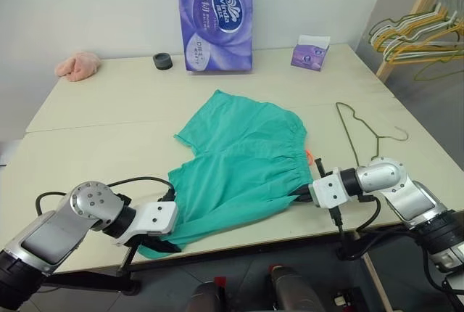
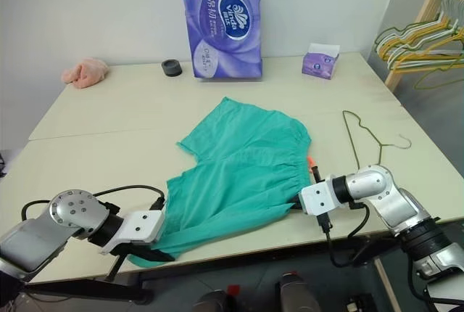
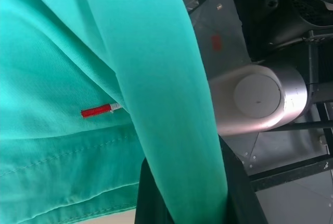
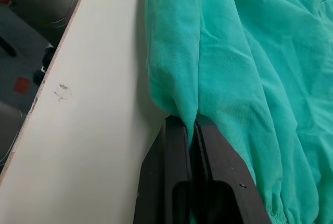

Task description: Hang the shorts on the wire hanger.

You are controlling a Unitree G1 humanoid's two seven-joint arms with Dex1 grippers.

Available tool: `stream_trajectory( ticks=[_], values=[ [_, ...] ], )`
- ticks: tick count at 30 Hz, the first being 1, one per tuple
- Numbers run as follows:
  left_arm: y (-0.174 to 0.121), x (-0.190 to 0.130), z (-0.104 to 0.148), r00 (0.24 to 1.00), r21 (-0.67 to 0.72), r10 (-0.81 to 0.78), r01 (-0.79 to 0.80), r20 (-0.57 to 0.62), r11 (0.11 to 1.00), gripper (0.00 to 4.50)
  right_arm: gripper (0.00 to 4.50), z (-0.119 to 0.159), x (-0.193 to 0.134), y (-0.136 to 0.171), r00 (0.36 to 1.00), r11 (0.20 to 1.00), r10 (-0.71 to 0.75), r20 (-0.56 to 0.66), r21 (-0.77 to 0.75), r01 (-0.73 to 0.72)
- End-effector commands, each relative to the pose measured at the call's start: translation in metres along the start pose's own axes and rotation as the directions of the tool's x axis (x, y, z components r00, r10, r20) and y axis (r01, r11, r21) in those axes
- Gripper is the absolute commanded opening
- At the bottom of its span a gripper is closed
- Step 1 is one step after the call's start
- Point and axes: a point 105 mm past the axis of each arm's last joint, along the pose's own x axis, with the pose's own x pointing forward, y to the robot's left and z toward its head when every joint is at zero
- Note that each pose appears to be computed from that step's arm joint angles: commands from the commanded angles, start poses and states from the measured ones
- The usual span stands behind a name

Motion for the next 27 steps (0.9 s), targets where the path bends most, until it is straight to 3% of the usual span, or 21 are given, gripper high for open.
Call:
stream_trajectory(
  ticks=[1,2,8,13,16,18,21,22,25,27],
  values=[
    [-0.001,-0.006,0.007,1.000,0.015,-0.005,0.005,-0.003,1.000,0.02,0.00,0.010,-0.004,-0.006,1.000,1.000,-0.018,0.015,-0.023,0.018],
    [-0.002,-0.005,0.008,1.000,0.011,-0.008,0.008,-0.006,1.000,0.43,0.54,0.011,-0.003,-0.006,1.000,1.000,-0.013,0.015,-0.024,0.013],
    [-0.002,-0.007,0.017,1.000,-0.002,-0.009,0.009,0.023,1.000,2.12,2.42,0.021,-0.008,-0.001,0.999,0.999,0.036,0.025,0.009,-0.036],
    [-0.002,-0.015,0.053,0.970,-0.046,-0.006,0.018,0.241,0.999,3.61,4.09,0.057,-0.027,-0.018,0.981,0.990,-0.077,0.179,0.130,0.054],
    [-0.003,-0.021,0.072,0.926,-0.086,-0.014,0.050,0.377,0.995,4.48,4.10,0.073,-0.045,-0.035,0.933,0.937,-0.236,0.272,0.318,0.144],
    [0.001,-0.021,0.074,0.910,-0.100,0.014,0.030,0.414,0.995,4.48,4.10,0.069,-0.059,-0.054,0.874,0.858,-0.409,0.264,0.437,0.270],
    [0.022,-0.027,0.088,0.843,-0.138,0.133,-0.070,0.520,0.988,4.48,4.10,0.036,-0.087,-0.081,0.725,0.631,-0.683,0.094,0.576,0.520],
    [0.038,-0.032,0.097,0.800,-0.153,0.212,-0.151,0.561,0.977,4.48,4.10,0.012,-0.101,-0.087,0.641,0.496,-0.767,-0.034,0.602,0.626],
    [0.067,-0.039,0.111,0.735,-0.148,0.328,-0.300,0.593,0.942,4.48,4.10,-0.042,-0.129,-0.083,0.441,0.182,-0.831,-0.339,0.584,0.791],
    [0.077,-0.036,0.112,0.741,-0.117,0.342,-0.339,0.578,0.933,4.48,4.10,-0.068,-0.138,-0.072,0.354,0.057,-0.803,-0.479,0.529,0.847]
  ],
)
